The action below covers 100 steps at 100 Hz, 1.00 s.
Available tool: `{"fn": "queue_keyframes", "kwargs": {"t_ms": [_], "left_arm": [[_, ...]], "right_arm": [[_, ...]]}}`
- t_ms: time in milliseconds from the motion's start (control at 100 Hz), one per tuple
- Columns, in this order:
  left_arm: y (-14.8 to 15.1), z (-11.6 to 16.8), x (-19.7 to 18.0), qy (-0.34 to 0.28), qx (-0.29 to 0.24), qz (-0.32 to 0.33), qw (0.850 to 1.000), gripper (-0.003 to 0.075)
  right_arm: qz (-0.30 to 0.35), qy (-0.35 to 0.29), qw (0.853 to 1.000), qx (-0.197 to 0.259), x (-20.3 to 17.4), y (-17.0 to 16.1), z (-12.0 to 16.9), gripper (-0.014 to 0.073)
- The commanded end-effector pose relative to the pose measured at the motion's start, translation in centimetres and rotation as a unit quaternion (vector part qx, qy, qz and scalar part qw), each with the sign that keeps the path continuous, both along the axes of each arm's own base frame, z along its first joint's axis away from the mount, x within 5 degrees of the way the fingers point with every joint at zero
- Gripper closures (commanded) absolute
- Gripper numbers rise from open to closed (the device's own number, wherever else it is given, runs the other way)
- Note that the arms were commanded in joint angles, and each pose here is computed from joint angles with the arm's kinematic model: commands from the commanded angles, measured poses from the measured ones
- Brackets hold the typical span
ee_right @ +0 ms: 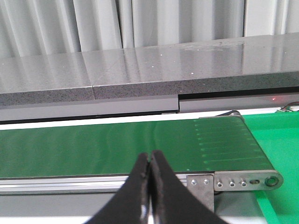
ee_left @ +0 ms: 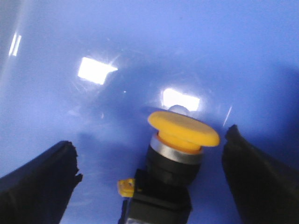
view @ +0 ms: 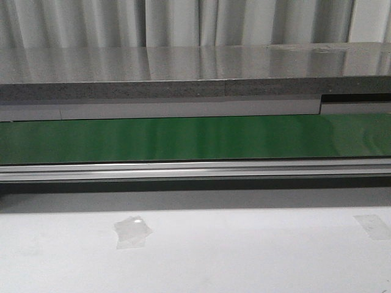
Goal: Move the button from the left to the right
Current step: 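Lift the button with the left gripper and carry it onto the belt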
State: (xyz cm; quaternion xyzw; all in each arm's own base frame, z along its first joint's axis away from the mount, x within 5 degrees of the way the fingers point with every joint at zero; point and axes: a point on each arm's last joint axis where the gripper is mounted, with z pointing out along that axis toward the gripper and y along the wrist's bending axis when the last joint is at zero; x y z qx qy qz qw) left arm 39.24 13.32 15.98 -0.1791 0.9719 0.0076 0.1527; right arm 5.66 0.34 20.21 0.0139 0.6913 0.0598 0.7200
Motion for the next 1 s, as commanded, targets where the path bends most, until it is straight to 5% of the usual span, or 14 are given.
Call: {"fn": "queue_keyframes", "kwargs": {"t_ms": [0,350,710,990], "left_arm": [[0.3,2.4,0.5,-0.043,0.015,0.002,0.999,0.0113],[0.7,0.3,0.4,-0.013,0.003,0.008,1.000,0.0171],[0.6,0.2,0.4,-0.007,-0.001,0.009,1.000,0.0739],[0.4,3.4,-0.1,-0.038,0.007,0.009,0.999,0.0740]], "right_arm": [[0.006,-0.056,0.998,-0.004,-0.3,0.1,1.3,0.0696],[0.006,-0.056,0.998,-0.004,-0.3,0.1,1.3,0.0696],[0.006,-0.056,0.998,-0.004,-0.3,0.1,1.3,0.0696],[0.006,-0.056,0.998,-0.004,-0.3,0.1,1.3,0.0696]]}}
